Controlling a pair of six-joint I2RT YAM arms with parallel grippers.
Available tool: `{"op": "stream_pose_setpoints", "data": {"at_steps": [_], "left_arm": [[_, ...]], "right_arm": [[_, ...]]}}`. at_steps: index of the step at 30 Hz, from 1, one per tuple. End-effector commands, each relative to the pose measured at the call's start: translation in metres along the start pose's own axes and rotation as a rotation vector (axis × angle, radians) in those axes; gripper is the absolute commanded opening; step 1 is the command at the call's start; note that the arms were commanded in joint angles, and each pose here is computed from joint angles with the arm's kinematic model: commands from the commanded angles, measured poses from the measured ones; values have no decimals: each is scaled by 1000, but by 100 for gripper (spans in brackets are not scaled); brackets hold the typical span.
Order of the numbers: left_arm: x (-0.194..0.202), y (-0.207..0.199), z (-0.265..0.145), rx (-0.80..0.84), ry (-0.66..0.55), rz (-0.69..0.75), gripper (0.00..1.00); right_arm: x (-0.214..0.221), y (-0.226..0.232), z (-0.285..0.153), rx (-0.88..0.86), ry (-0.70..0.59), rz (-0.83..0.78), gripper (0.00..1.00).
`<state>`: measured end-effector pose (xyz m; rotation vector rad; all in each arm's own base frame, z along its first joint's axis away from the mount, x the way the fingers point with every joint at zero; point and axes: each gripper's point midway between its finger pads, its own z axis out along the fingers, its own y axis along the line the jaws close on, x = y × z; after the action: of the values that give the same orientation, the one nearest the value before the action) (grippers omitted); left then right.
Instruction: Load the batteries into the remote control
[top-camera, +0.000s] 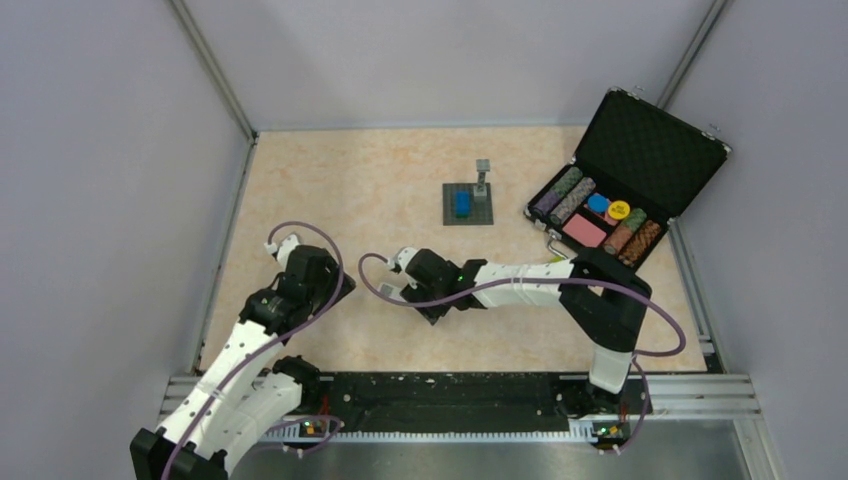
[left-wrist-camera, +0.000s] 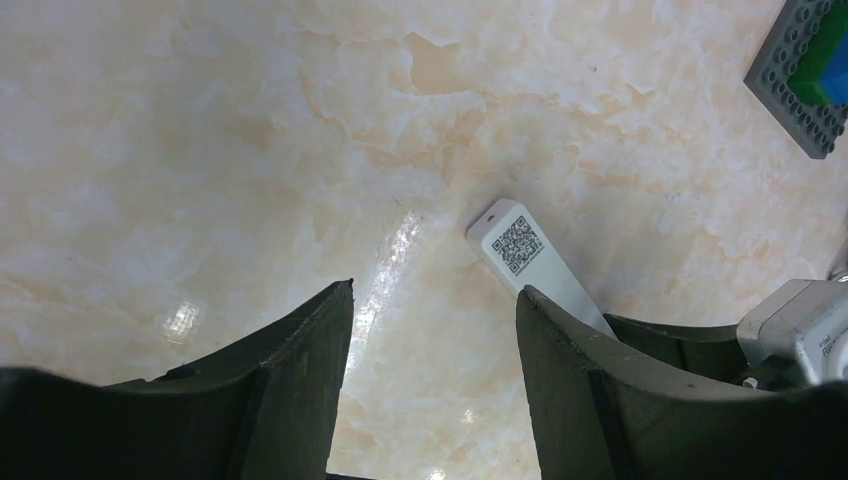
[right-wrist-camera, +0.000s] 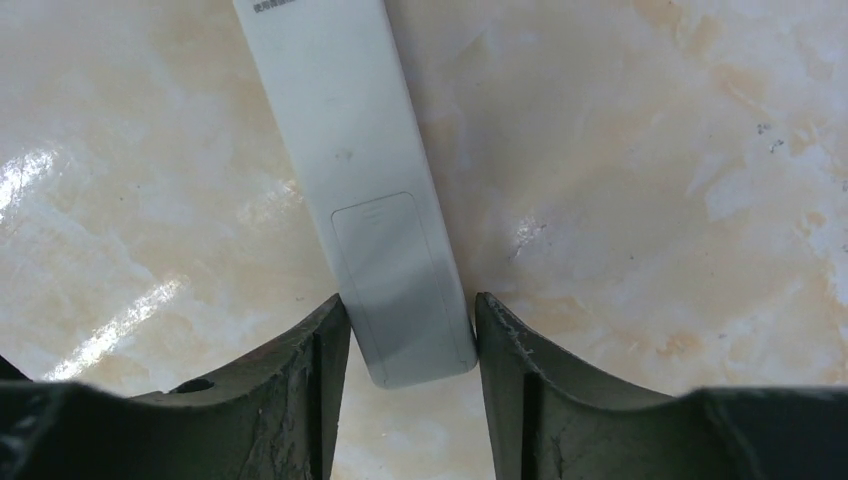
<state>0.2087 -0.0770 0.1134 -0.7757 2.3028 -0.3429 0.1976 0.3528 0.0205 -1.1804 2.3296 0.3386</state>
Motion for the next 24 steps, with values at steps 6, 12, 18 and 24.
{"op": "stream_pose_setpoints", "data": {"at_steps": [6,12,18,24], "left_arm": [[-32,-9,-17,3,-104,3,65],[-52,-4,-34,-46,-185,-51,65],[-76,-6,-57,-32,-285,-119,65],[-82,-52,-73,207,-277,-89,66]], "right_arm": [[-17,18,1,-54,-81,-42,29],[-43,17,-29,-69,-201,56,27],[-72,5,-69,-113,-332,168,26],[-104,3,-120,-252,-474,312,24]]}}
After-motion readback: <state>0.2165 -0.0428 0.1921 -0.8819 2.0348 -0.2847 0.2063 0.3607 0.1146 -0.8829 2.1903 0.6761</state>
